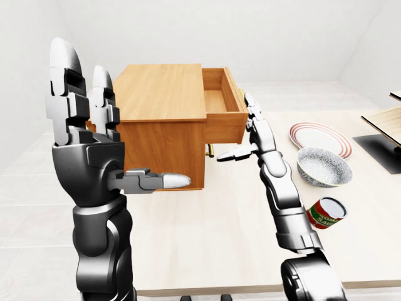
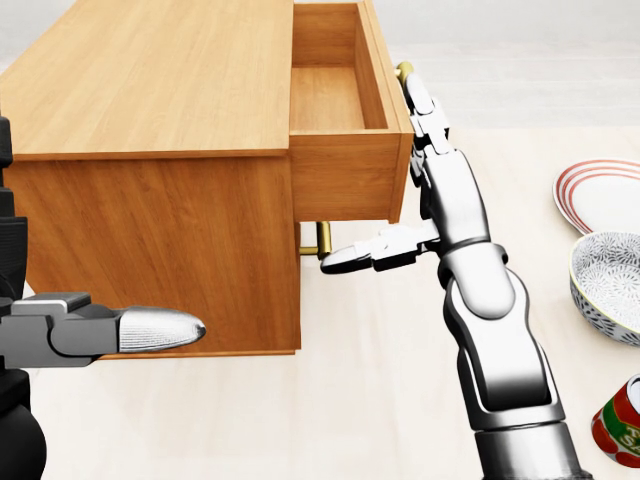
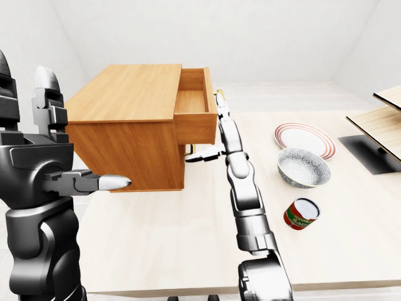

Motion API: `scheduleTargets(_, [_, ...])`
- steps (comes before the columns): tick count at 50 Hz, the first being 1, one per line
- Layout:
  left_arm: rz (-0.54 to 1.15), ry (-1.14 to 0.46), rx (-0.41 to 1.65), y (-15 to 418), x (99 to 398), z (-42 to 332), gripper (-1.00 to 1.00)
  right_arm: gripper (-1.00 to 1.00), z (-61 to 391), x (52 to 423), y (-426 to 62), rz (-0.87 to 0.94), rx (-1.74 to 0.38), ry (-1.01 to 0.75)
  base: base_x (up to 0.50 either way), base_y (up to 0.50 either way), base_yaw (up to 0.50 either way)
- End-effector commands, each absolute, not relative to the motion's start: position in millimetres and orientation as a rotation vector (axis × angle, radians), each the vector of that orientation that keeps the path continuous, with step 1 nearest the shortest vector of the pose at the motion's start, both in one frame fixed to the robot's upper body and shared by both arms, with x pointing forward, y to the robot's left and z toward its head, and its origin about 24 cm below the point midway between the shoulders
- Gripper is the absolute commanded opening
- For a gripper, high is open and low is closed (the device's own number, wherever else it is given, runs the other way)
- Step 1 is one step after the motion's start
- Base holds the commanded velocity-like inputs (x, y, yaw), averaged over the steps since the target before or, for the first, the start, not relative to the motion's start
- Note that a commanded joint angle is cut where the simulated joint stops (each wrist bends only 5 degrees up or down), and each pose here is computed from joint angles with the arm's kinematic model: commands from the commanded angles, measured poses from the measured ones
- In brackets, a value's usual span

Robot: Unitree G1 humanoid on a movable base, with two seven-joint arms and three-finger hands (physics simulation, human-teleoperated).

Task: Close the top drawer of the cabinet.

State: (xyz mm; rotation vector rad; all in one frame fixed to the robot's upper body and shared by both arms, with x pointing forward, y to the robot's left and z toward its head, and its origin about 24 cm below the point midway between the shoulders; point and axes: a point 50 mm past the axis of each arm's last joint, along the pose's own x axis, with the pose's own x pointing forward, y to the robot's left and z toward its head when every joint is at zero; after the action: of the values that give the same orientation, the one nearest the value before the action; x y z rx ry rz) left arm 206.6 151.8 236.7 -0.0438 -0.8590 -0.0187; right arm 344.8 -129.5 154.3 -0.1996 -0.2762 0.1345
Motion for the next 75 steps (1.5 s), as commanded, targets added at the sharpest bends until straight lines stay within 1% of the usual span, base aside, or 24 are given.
scheduleTargets(1, [-0.021, -0.859, -0.045, 151, 207, 237, 1.00, 1.00, 137, 358, -102, 0.241, -0.190, -0.175, 0.00, 0.00, 0.00])
scheduleTargets(23, [-0.023, -0.853, -0.043, 152, 208, 236, 1.00, 1.00, 131, 356, -75, 0.333, -0.184, -0.151, 0.00, 0.00, 0.00])
scheduleTargets(39, [-0.020, -0.857, -0.044, 152, 207, 236, 1.00, 1.00, 126, 354, -63, 0.362, -0.169, -0.134, 0.00, 0.00, 0.00])
scheduleTargets(44, [-0.020, -0.857, -0.044, 152, 207, 236, 1.00, 1.00, 124, 356, -58, 0.372, -0.175, -0.117, 0.00, 0.00, 0.00])
scheduleTargets(47, [-0.021, -0.851, -0.043, 152, 208, 235, 1.00, 1.00, 112, 359, -50, 0.403, -0.173, -0.052, 0.00, 0.00, 0.00])
scheduleTargets(58, [-0.021, -0.863, -0.044, 152, 206, 237, 1.00, 1.00, 104, 360, -36, 0.454, -0.162, -0.001, 0.00, 0.00, 0.00])
scheduleTargets(75, [-0.021, -0.857, -0.043, 152, 206, 236, 1.00, 1.00, 93, 356, -14, 0.522, -0.139, 0.030, 0.00, 0.00, 0.00])
